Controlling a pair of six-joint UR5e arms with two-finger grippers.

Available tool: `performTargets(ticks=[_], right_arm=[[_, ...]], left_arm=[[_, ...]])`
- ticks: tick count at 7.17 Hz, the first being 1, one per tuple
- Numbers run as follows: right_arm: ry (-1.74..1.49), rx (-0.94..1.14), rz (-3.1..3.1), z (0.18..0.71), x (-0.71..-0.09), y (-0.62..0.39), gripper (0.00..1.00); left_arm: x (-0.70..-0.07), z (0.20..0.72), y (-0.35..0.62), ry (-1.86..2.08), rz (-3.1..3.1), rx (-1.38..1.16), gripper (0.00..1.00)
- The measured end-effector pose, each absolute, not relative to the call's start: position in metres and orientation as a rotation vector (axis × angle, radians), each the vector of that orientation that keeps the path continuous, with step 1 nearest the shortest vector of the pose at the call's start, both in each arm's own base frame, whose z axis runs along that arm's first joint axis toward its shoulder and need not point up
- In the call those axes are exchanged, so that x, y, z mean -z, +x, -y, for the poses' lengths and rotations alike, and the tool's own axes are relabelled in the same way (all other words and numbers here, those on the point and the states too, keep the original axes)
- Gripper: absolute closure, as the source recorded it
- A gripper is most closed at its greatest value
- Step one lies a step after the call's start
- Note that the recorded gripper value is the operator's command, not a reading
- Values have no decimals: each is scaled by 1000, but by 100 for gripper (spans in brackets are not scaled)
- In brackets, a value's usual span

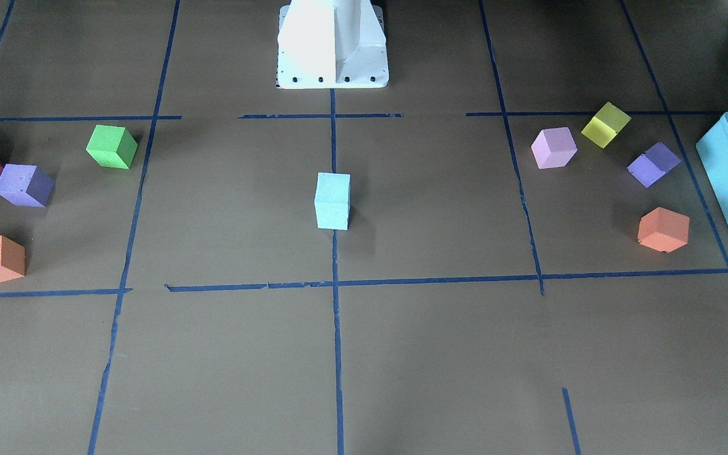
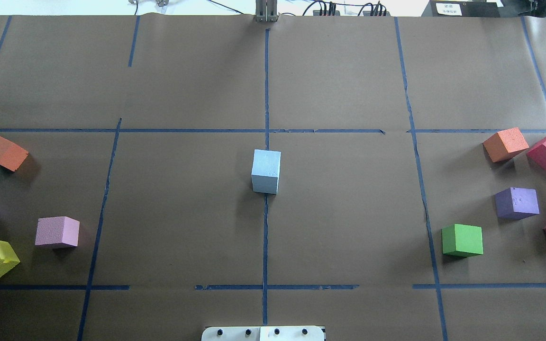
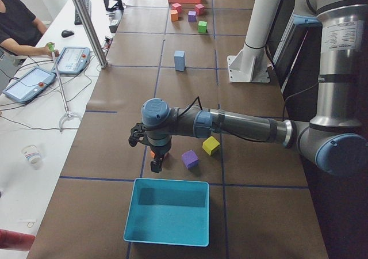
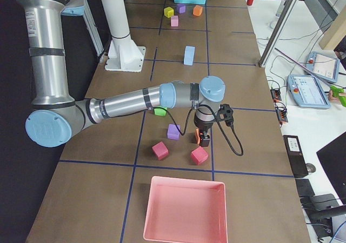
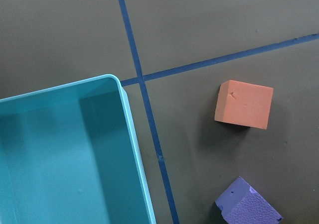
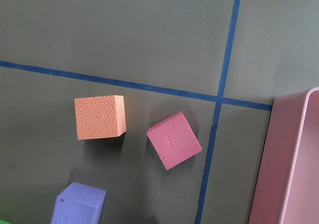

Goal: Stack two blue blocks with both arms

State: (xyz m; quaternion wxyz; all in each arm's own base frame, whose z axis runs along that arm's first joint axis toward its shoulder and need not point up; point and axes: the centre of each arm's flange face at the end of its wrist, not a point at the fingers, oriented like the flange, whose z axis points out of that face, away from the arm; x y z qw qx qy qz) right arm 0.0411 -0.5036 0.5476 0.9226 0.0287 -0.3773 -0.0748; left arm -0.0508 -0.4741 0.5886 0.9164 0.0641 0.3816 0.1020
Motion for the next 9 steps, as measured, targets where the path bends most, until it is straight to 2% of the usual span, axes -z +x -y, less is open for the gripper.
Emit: performTargets(ticks=[9], right_arm=[[68,185,774,510,-539,28,0]], left_arm=[[-578,481,-49,157,-784,-235,0]])
